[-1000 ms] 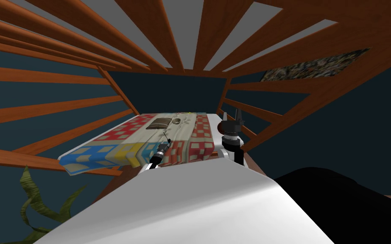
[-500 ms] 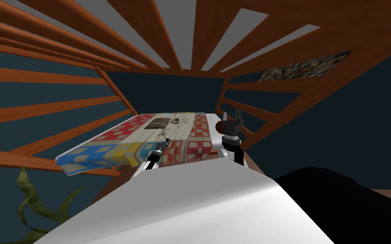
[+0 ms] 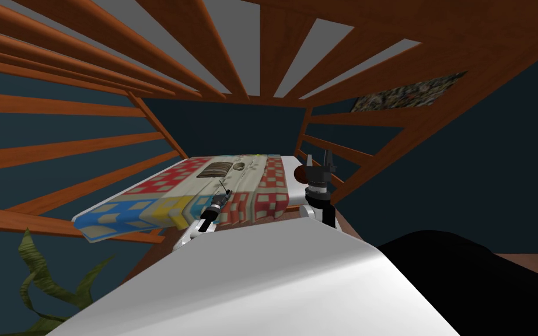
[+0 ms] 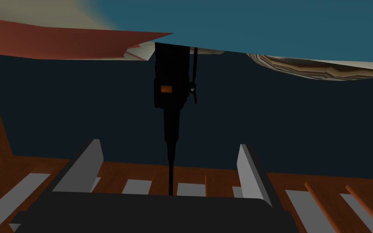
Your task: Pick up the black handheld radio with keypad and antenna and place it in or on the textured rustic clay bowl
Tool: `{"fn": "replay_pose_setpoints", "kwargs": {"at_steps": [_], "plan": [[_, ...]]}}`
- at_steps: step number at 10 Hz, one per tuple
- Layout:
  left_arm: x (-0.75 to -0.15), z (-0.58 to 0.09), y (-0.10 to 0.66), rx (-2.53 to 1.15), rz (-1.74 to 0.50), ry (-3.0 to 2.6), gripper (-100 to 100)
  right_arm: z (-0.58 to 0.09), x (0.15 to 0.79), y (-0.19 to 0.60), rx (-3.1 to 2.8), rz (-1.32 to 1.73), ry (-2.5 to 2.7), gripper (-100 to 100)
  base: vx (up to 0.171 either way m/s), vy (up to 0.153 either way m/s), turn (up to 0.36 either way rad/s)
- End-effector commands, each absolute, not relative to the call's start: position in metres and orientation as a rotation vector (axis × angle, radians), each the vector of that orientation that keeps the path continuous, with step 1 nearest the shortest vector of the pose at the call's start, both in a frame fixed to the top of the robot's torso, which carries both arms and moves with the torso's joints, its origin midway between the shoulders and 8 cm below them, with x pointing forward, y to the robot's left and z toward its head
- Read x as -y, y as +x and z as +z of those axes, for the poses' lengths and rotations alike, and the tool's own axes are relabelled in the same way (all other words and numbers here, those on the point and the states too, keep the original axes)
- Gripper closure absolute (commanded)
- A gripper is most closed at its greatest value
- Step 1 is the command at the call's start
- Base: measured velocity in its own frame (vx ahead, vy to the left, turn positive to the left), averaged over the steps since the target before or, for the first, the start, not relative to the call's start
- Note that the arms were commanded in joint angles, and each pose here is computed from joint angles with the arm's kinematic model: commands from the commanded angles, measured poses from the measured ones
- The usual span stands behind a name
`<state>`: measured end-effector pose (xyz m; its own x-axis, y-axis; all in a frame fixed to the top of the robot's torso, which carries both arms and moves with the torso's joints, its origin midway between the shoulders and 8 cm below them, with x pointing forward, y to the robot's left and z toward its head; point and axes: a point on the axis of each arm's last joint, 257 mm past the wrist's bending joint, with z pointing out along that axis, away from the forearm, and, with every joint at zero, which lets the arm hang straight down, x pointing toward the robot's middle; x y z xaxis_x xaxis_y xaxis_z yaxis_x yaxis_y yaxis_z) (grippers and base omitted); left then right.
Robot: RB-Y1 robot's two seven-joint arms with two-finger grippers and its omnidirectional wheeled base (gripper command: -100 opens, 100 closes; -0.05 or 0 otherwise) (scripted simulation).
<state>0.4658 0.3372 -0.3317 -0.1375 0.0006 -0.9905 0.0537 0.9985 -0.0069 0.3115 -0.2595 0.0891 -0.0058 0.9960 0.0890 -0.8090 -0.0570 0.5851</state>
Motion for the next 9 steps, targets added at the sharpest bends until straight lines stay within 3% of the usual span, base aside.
{"fn": "replay_pose_setpoints", "kwargs": {"at_steps": [1, 2, 3, 7, 9], "plan": [[-0.3372, -0.3317, 0.4658, -1.708, -0.046, 0.041, 0, 0.0891, 0.2595, 0.3115, -0.427, 1.547, 0.560, 0, 0.000, 0.000, 0.000], [-0.3371, -0.3317, 0.4658, -1.708, -0.046, 0.041, -100, 0.0891, 0.2595, 0.3115, -0.427, 1.547, 0.560, 0, 0.000, 0.000, 0.000], [-0.3371, -0.3317, 0.4658, -1.708, -0.046, 0.041, 100, 0.0891, 0.2595, 0.3115, -0.427, 1.547, 0.560, 0, 0.000, 0.000, 0.000], [-0.3371, -0.3317, 0.4658, -1.708, -0.046, 0.041, 100, 0.0891, 0.2595, 0.3115, -0.427, 1.547, 0.560, 0, 0.000, 0.000, 0.000], [-0.3299, -0.3331, 0.4622, -1.696, -0.054, 0.052, -100, 0.0891, 0.2595, 0.3115, -0.427, 1.547, 0.560, 0, 0.011, 0.004, 0.032]]}}
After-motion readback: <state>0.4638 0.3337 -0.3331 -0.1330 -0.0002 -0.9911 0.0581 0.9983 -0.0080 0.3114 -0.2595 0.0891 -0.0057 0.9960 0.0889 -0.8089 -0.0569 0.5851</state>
